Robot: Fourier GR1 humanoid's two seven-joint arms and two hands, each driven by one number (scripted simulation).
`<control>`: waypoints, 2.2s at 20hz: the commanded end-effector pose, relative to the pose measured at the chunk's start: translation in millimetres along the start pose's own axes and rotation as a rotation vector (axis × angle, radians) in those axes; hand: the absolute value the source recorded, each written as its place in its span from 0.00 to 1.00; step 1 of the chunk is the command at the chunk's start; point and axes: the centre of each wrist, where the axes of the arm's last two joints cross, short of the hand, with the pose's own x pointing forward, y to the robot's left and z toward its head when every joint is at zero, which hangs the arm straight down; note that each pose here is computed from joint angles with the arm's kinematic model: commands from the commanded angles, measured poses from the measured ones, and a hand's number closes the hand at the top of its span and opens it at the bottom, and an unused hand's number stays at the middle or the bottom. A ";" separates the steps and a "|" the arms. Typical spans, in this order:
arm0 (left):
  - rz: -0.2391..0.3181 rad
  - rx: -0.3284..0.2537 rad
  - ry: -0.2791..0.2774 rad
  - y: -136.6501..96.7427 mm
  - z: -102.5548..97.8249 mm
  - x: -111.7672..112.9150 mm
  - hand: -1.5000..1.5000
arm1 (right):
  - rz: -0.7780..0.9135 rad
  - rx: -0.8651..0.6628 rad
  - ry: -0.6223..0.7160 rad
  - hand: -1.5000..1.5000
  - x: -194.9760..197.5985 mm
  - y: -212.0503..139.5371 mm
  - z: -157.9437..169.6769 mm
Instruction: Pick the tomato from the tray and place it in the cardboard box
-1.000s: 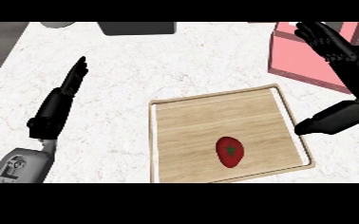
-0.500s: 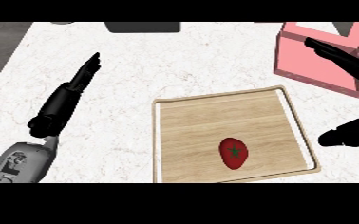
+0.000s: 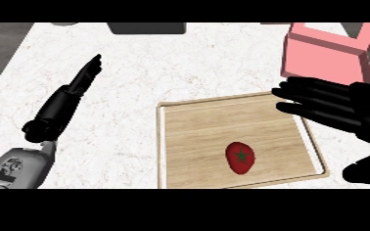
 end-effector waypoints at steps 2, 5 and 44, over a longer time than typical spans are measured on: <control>-0.004 -0.003 -0.007 -3.9 -2.1 -7.2 0.50 | 0.161 0.137 0.050 0.00 39.5 7.8 -14.7; -0.005 0.007 -0.007 -11.4 -1.0 -3.8 0.50 | 0.203 0.170 0.108 0.00 73.5 15.2 -19.8; 0.004 -0.010 -0.011 -6.3 2.6 1.2 0.50 | 0.271 0.292 0.297 0.00 82.8 145.4 -87.3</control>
